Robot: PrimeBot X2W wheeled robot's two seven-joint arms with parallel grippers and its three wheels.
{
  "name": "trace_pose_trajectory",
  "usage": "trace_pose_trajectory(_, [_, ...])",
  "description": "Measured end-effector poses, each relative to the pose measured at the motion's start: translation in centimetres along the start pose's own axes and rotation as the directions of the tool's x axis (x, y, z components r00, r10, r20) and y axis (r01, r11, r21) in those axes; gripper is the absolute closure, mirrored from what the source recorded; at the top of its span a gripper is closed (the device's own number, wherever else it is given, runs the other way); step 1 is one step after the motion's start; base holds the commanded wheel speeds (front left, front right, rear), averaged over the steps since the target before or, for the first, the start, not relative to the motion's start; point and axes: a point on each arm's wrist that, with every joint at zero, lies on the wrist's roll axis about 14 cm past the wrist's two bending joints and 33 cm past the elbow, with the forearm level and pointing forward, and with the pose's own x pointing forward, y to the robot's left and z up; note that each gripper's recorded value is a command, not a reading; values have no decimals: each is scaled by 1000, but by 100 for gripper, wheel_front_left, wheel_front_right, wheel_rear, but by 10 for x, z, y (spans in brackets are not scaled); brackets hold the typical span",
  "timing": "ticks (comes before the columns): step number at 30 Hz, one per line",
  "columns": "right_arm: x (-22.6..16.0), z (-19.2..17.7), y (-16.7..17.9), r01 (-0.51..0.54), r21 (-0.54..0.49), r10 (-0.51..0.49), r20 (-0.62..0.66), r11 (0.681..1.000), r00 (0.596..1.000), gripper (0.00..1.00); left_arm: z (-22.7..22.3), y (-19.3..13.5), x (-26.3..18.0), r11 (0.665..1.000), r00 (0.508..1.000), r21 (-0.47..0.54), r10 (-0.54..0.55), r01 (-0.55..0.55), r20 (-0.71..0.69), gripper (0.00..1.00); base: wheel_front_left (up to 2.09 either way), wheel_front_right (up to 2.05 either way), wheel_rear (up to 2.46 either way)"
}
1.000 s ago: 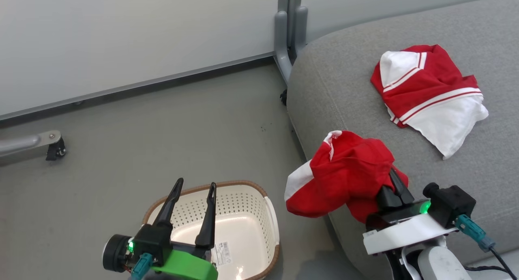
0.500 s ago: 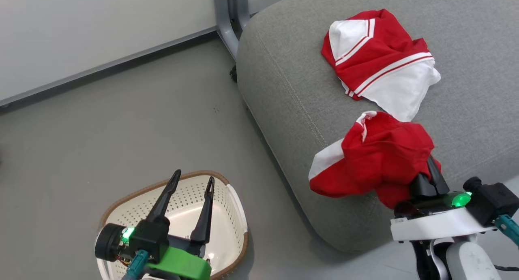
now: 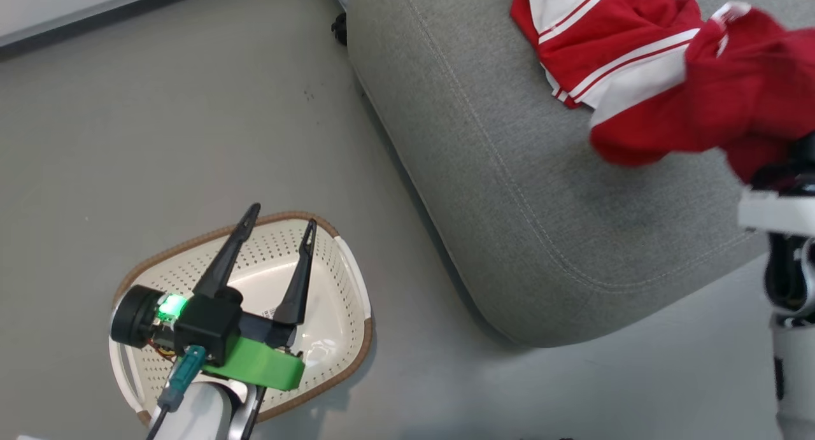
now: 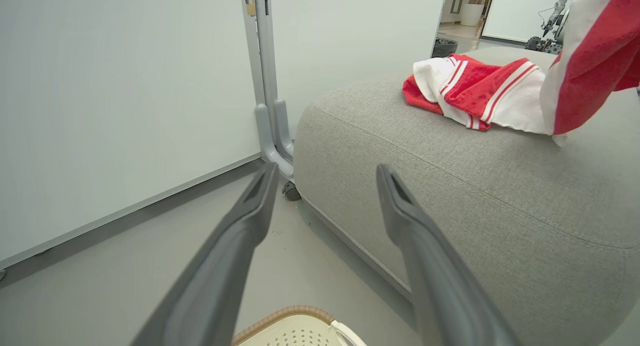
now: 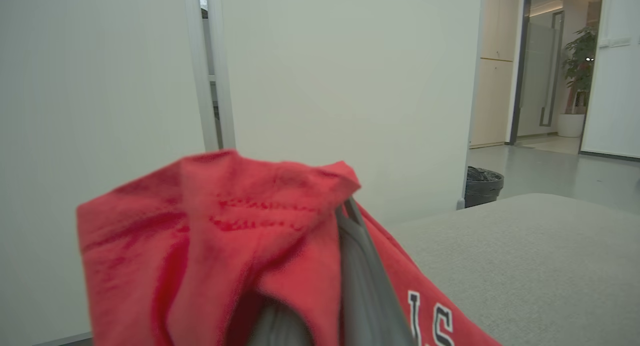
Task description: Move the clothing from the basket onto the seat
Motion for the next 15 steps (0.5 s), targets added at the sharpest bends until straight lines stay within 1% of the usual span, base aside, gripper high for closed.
trace_pose_trajectory(5, [54,7,-18,1,-104,5,66,995,998,100,-15,33,9,999,999,3,49,-49,-14,0,0,0,0])
trace_pose_trajectory(8, [88,9,-29,16,-170,2,105,985,994,100,-26,53,12,997,997,9,74,-74,-24,0,0,0,0])
trace_pose_trajectory(10, [106,7,-31,17,-194,7,122,981,992,100,-29,66,14,995,994,9,104,-104,-19,0,0,0,0])
trace_pose_trajectory(13, [130,-10,-29,9,-210,14,107,978,994,100,-39,84,11,990,989,8,144,-143,-34,0,0,0,0])
trace_pose_trajectory(15, [142,-31,-26,-2,-217,19,74,976,997,100,-48,93,9,986,985,6,165,-165,-50,0,0,0,0])
